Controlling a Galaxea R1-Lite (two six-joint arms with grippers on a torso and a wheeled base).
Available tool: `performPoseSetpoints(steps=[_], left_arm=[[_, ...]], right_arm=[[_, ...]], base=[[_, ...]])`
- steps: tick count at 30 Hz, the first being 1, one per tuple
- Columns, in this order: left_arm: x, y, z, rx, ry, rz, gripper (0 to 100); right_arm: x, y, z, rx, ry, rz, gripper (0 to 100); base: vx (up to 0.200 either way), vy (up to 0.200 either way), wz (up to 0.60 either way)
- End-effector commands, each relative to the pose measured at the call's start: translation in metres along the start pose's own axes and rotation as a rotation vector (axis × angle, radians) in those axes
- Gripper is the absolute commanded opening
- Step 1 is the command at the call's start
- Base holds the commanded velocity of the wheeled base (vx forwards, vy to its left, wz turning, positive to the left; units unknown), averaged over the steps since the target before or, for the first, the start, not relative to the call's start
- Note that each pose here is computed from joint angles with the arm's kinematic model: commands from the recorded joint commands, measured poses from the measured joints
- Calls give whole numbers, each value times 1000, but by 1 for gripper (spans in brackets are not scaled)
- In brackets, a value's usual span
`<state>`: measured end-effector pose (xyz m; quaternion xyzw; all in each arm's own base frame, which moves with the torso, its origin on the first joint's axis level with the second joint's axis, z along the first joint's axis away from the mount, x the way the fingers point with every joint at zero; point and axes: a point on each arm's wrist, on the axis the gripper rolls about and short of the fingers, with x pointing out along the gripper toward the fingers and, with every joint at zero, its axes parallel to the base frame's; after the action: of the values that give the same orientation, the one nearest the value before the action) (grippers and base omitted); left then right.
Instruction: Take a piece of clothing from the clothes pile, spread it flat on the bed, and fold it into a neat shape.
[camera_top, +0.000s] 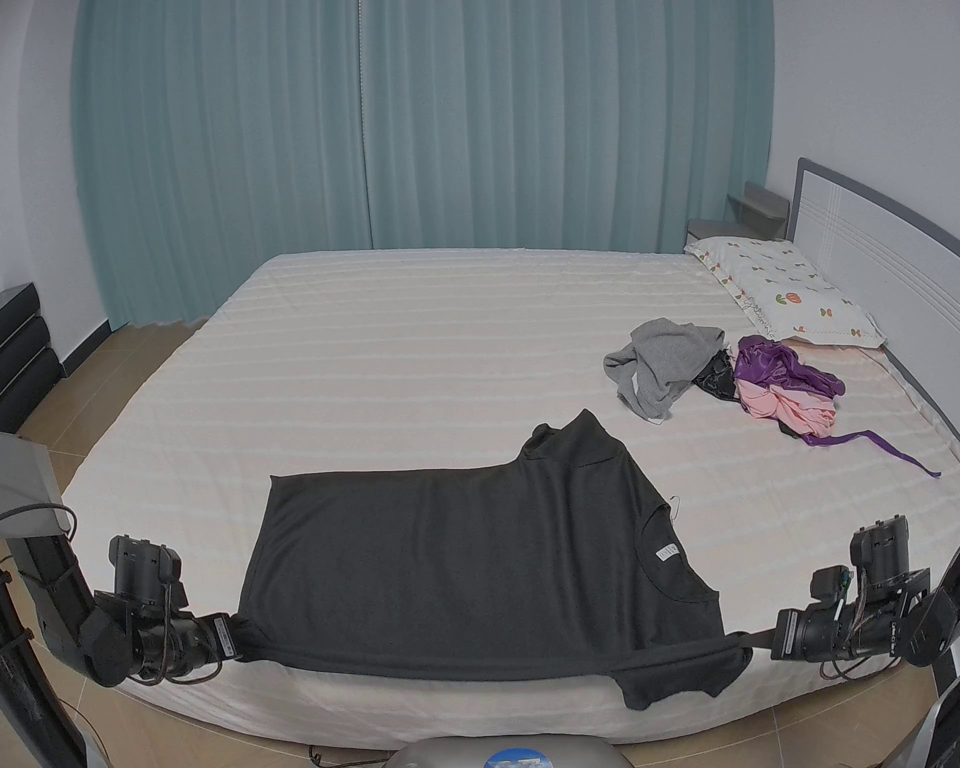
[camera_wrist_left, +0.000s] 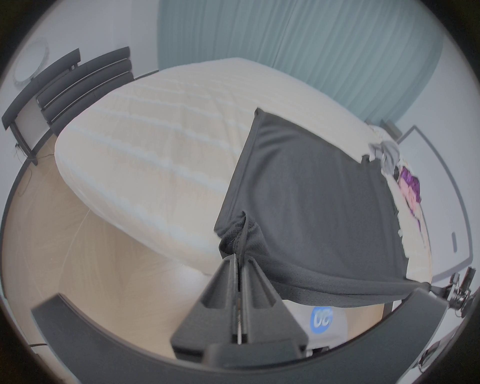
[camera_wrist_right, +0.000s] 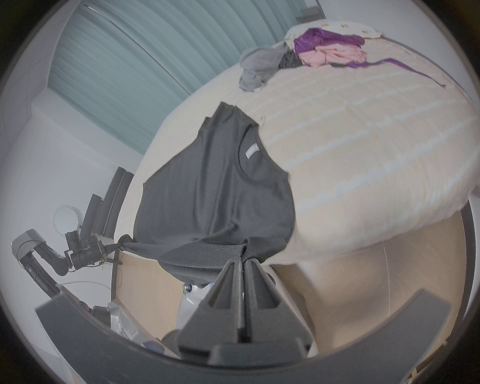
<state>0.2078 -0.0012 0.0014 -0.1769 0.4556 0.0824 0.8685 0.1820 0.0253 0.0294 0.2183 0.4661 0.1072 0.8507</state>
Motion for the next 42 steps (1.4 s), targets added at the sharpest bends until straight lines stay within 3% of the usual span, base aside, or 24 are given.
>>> performPoseSetpoints(steps=[1, 13, 24, 42], left_arm=[[-3, -8, 19, -38, -92, -38, 0], [-14, -11, 25, -39, -145, -61, 0], [-6, -12, 29, -30, -135, -56, 0], [33, -26, 63, -38, -64, -27, 0]], right_arm=[[9, 4, 22, -7, -58, 17, 0], [16, 7, 34, -14, -83, 31, 0], [20, 7, 38, -13, -84, 30, 0], [75, 7, 88, -8, -69, 26, 0]], base=[[0, 0, 0], [0, 0, 0], [0, 0, 0], [0, 0, 0]])
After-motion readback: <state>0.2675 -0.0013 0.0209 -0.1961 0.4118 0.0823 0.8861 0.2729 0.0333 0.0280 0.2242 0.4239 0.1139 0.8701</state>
